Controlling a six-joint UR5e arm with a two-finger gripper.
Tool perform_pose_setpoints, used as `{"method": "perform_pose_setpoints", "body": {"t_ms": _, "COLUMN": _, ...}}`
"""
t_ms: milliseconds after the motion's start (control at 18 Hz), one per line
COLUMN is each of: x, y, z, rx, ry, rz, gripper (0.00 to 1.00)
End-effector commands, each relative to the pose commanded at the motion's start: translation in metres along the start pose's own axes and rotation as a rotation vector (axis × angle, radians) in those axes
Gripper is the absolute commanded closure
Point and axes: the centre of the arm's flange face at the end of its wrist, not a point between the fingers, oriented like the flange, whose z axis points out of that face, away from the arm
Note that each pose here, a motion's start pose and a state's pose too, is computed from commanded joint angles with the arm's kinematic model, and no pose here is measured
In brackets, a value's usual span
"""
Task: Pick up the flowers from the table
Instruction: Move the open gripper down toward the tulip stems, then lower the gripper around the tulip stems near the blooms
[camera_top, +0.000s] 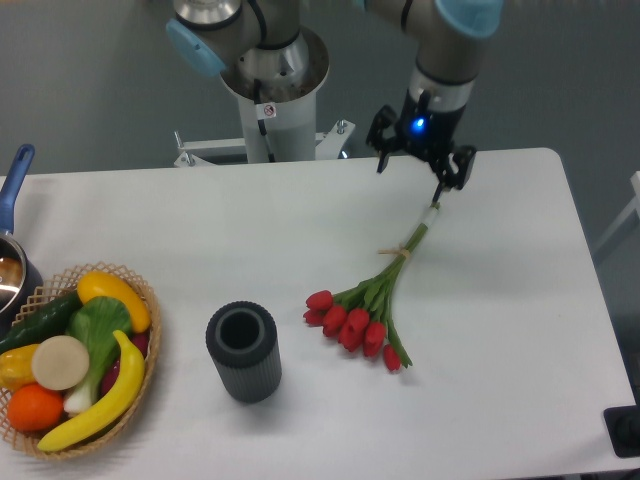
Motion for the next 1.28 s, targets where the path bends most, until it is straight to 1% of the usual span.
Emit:
{"method": "perform_pose_setpoints", "body": {"t_ms": 111, "x": -0.001, "y": 0.0, "z": 0.016, "rx": 0.008, "ry": -0.022, "rz": -0.013, "gripper": 0.0}}
{"method": "perform_pose_setpoints", "body": {"t_ms": 278, "x": 0.001, "y": -0.011, "z": 0.035, "rx": -0.002, "ry": 0.002, "rz": -0.009, "gripper": 0.0}}
{"method": "perform_pose_setpoints", "body": {"t_ms": 333, "x": -0.004, "y": -0.012, "z": 0.04, "rx": -0.006, "ry": 0.004, "rz": -0.012, "gripper": 0.0}}
{"method": "perform_pose_setpoints", "body": {"t_ms": 444, "x": -0.017, "y": -0.015, "z": 0.066, "rx": -0.037, "ry": 0.024, "rz": -0.01, "gripper": 0.0}}
{"method": "perform_pose_setpoints", "body": {"t_ms": 556, "x": -0.022, "y": -0.016, "z": 0.081, "rx": -0.074, "ry": 0.006, "rz": 0.001, "gripper": 0.0}}
{"method": "perform_pose_setpoints", "body": {"t_ms": 611, "x": -0.021, "y": -0.022, "z": 0.088, "rx": -0.076, "ry": 0.004, "rz": 0.01, "gripper": 0.0}}
{"method": "perform_pose_setpoints", "body": {"t_ms": 944, "x": -0.022, "y": -0.031, "z": 0.114, "rx": -0.086, "ry": 0.038, "rz": -0.002, "gripper": 0.0}}
{"method": "perform_pose_setpoints", "body": {"t_ms": 1278, "x": -0.025, "y": -0.038, "z": 0.133, "rx": -0.078, "ry": 0.023, "rz": -0.009, "gripper": 0.0}}
